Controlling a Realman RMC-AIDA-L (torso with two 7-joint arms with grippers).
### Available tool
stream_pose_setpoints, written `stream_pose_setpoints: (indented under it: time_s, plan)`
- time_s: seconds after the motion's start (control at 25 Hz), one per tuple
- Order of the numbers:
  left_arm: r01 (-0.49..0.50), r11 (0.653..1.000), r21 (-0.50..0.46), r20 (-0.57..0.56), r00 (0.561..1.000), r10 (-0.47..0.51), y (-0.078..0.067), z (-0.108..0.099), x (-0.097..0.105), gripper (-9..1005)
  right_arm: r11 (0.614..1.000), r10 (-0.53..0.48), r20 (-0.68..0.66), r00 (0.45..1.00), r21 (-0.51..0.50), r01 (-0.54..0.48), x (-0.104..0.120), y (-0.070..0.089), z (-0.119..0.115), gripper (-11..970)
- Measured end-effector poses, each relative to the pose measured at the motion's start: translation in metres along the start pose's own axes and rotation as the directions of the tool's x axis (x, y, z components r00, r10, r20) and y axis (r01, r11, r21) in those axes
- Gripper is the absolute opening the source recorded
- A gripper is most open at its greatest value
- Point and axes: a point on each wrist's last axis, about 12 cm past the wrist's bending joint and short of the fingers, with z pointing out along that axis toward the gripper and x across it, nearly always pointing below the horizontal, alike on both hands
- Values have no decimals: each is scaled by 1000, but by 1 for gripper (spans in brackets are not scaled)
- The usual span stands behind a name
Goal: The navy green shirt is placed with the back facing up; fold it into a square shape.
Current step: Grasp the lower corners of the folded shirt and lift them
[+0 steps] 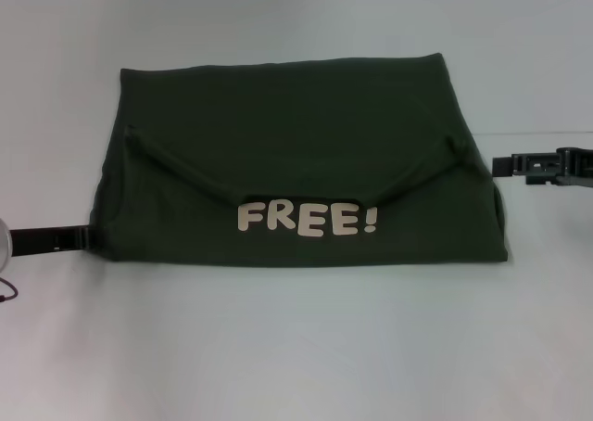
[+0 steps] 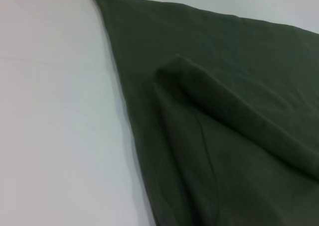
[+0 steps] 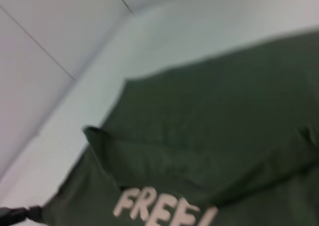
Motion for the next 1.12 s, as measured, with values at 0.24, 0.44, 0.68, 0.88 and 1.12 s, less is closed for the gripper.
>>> stream_pose_setpoints:
  time_s: [0.24, 0.44, 0.68, 0.88, 1.12]
  plan:
    - [-5, 1000, 9, 0, 1000, 5, -3, 1, -3, 7, 991, 37, -166, 985, 135, -15, -10, 3, 9, 842]
    - [-3, 1000, 10, 0, 1000, 3, -3, 2, -2, 7, 978, 3, -236, 972, 204, 46, -6, 5, 26, 834]
    - [4, 1000, 9, 2, 1000, -4, -3, 1, 0, 7, 967, -22, -246, 969, 240, 83, 1, 3, 43, 823]
    - [6, 1000, 7, 4, 1000, -6, -2, 2, 0, 6, 962, -45, -238, 970, 253, 107, 7, 6, 58, 814]
    - [4, 1000, 8, 6, 1000, -4, -3, 2, -2, 6, 957, -44, -221, 974, 272, 105, 15, 6, 70, 804]
